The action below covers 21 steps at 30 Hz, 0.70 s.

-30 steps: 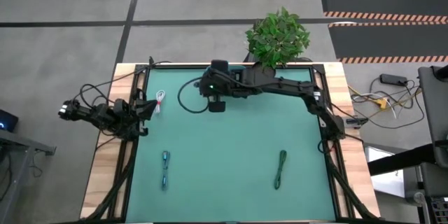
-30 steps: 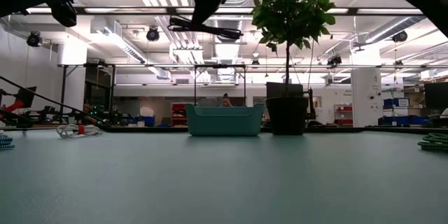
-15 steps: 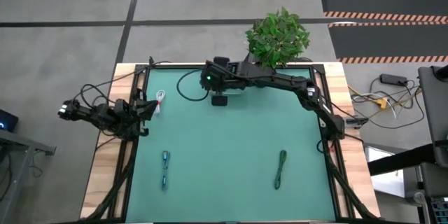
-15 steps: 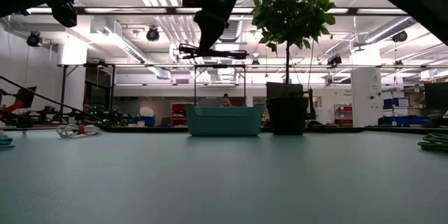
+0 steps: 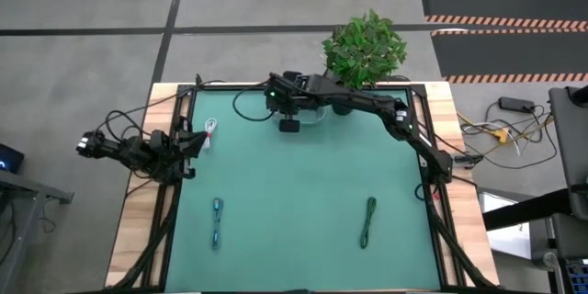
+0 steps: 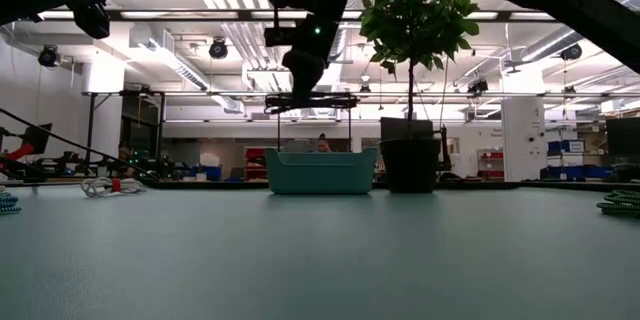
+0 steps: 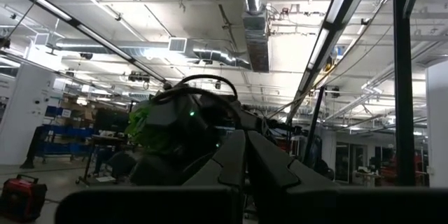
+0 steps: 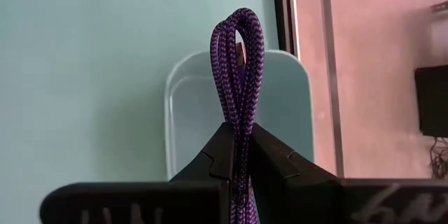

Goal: Pick and place USB-C Cables
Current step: Put the purple charger cable into the green bin

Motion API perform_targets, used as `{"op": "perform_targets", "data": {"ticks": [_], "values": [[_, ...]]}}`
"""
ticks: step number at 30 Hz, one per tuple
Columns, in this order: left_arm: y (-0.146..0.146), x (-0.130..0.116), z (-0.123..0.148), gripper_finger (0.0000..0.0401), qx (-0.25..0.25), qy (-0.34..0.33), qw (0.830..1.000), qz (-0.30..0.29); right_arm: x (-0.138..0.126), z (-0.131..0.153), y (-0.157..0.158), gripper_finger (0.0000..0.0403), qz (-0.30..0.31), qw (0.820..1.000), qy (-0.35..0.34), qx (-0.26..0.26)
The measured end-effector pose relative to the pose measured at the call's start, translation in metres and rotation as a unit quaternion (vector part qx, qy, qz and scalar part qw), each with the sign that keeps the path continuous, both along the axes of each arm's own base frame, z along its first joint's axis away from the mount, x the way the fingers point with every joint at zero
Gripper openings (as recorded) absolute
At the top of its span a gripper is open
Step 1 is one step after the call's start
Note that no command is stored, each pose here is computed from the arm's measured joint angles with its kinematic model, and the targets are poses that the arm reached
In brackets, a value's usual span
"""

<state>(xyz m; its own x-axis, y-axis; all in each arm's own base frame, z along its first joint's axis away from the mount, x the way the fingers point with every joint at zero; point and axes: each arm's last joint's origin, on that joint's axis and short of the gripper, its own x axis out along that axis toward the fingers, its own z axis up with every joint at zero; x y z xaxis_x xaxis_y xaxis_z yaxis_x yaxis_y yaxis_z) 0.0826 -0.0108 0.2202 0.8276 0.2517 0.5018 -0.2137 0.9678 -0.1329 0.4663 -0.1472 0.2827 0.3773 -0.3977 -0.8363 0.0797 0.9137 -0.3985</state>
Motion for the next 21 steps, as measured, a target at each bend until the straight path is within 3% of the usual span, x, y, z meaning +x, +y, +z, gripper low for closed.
{"op": "perform_targets", "data": {"ticks": [21], "values": [[0.0,0.0,0.0,0.0,0.0,0.0,1.0,0.0,-0.009,-0.024,-0.051,0.0018,-0.042,0.999,0.022,0.013]]}}
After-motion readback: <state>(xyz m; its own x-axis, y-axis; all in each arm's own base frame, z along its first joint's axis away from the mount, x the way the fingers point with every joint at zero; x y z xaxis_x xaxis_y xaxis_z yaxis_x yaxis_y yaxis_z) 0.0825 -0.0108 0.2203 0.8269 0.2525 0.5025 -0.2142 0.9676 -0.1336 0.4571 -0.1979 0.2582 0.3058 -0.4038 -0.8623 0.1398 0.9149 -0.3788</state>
